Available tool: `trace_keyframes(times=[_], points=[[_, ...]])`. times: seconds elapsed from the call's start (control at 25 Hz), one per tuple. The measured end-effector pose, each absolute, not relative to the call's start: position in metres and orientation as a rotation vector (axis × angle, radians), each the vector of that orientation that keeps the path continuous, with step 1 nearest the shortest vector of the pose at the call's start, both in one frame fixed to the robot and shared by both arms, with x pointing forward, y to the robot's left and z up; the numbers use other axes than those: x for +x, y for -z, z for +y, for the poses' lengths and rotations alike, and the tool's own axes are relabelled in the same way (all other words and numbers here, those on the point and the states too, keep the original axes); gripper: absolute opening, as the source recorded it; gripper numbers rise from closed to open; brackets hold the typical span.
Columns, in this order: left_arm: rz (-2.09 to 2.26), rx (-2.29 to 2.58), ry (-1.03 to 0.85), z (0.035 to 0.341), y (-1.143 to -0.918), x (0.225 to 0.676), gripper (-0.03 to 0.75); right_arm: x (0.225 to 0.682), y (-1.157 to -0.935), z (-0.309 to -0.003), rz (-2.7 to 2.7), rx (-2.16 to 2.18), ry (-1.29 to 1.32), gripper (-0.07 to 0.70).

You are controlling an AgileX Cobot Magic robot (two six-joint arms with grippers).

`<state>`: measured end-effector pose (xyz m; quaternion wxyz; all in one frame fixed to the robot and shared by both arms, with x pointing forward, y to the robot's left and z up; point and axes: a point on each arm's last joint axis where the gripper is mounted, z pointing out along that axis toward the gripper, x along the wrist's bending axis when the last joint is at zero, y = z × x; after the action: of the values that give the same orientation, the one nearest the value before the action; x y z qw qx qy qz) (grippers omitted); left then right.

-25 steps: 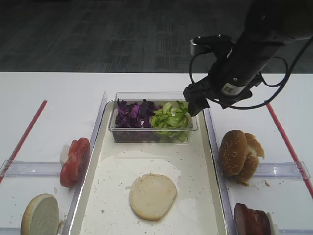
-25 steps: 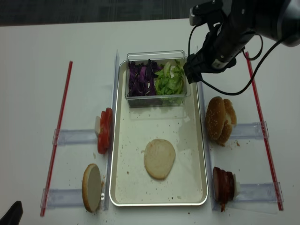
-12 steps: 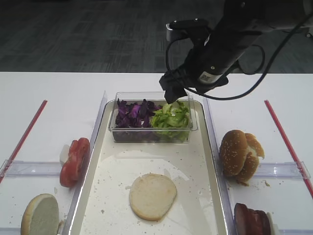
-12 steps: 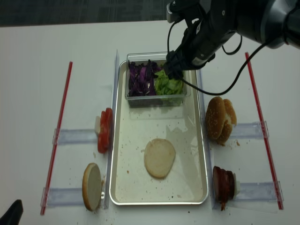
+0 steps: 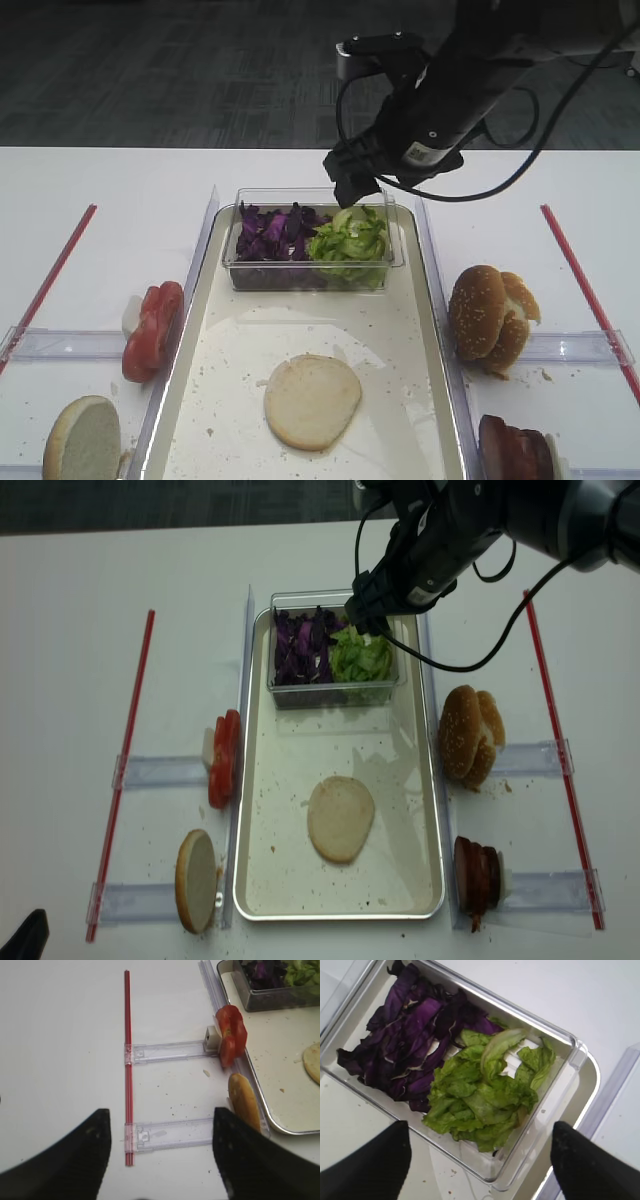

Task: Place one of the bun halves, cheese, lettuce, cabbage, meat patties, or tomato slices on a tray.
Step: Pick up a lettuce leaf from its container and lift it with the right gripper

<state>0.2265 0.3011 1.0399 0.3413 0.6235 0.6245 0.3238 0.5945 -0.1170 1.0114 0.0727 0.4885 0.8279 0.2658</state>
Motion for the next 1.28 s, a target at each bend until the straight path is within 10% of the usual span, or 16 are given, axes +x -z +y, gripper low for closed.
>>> trace_keyframes(times=[1.28], points=[[1.624, 1.622, -0.842, 0.301, -1.04, 0.227, 0.409, 0.66, -0.979, -0.08, 2.764, 1.496, -0.553, 0.54]])
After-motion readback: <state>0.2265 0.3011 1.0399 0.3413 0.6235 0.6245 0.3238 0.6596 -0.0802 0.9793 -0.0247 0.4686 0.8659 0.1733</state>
